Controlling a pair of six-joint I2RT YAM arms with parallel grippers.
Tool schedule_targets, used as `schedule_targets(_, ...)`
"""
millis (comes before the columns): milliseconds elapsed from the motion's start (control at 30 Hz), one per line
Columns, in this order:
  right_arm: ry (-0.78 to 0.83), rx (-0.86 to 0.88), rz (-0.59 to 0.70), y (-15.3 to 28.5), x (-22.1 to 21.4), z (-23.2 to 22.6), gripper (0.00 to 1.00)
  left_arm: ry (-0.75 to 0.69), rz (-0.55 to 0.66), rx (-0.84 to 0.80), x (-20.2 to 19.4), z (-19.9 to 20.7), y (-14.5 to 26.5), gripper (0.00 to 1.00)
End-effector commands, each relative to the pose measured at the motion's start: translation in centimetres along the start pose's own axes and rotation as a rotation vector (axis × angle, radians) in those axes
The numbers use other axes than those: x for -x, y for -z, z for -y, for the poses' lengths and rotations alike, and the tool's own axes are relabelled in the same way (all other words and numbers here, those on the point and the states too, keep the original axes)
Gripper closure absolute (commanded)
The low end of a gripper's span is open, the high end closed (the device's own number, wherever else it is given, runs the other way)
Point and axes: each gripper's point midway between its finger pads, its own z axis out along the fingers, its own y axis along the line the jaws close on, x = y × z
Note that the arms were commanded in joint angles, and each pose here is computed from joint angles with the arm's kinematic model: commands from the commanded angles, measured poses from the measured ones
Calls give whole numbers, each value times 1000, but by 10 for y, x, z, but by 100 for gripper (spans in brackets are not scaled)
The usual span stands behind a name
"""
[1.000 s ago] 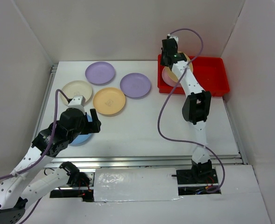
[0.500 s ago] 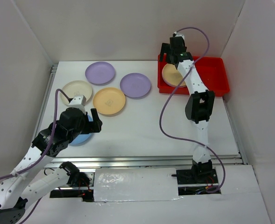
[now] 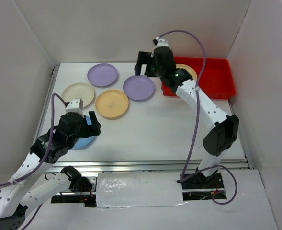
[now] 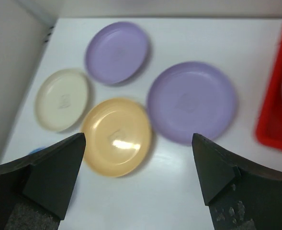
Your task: Place the plates into the plastic bin on the countertop
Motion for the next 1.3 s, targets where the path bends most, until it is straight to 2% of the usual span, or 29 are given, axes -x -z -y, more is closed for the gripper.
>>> schedule_targets(0, -84, 23, -123, -26, -81, -32, 0, 76, 89, 97, 17, -20, 10, 1)
schedule_targets(100, -159, -2, -236, -46, -138, -40, 1, 98, 114, 100, 20, -23, 14, 1)
schedule_targets(233, -198, -9, -333, -60, -183, -52, 4, 94, 109, 81, 19, -20, 14, 1)
schedule_targets(467, -207, -86, -445, -86, -236, -38, 7, 75, 89, 71, 16, -16, 11, 1)
schedule_targets(633, -202, -128, -536, -101, -274, -25, 13, 73, 95, 49, 17, -14, 12, 1)
schedule_targets(800, -207, -141, -572, -107, -291, -22, 27, 71, 96, 45, 17, -13, 13, 1)
schedule_targets(833, -204, -146, -580, -109, -295, -21, 35, 73, 96, 43, 17, -13, 13, 1)
schedule_targets(967, -202, -146, -589, -109, -299, -25, 52, 72, 99, 32, 17, -12, 14, 1)
schedule_targets(1000, -200, -137, -589, -108, -299, -28, 62, 73, 101, 32, 18, -12, 14, 1)
schedule_targets(1033, -199, -131, -593, -107, -300, -30, 65, 74, 103, 30, 18, -12, 15, 1)
schedule_targets(1133, -191, -136, -601, -101, -303, -33, 84, 74, 103, 31, 18, -12, 15, 1)
schedule_targets(1167, -193, -134, -599, -100, -303, -34, 86, 73, 102, 30, 17, -12, 14, 1)
schedule_targets(1200, -199, -127, -582, -96, -294, -38, 93, 73, 101, 30, 17, -12, 14, 1)
schedule_targets(1267, -214, -109, -558, -85, -283, -44, 96, 73, 101, 30, 17, -12, 14, 1)
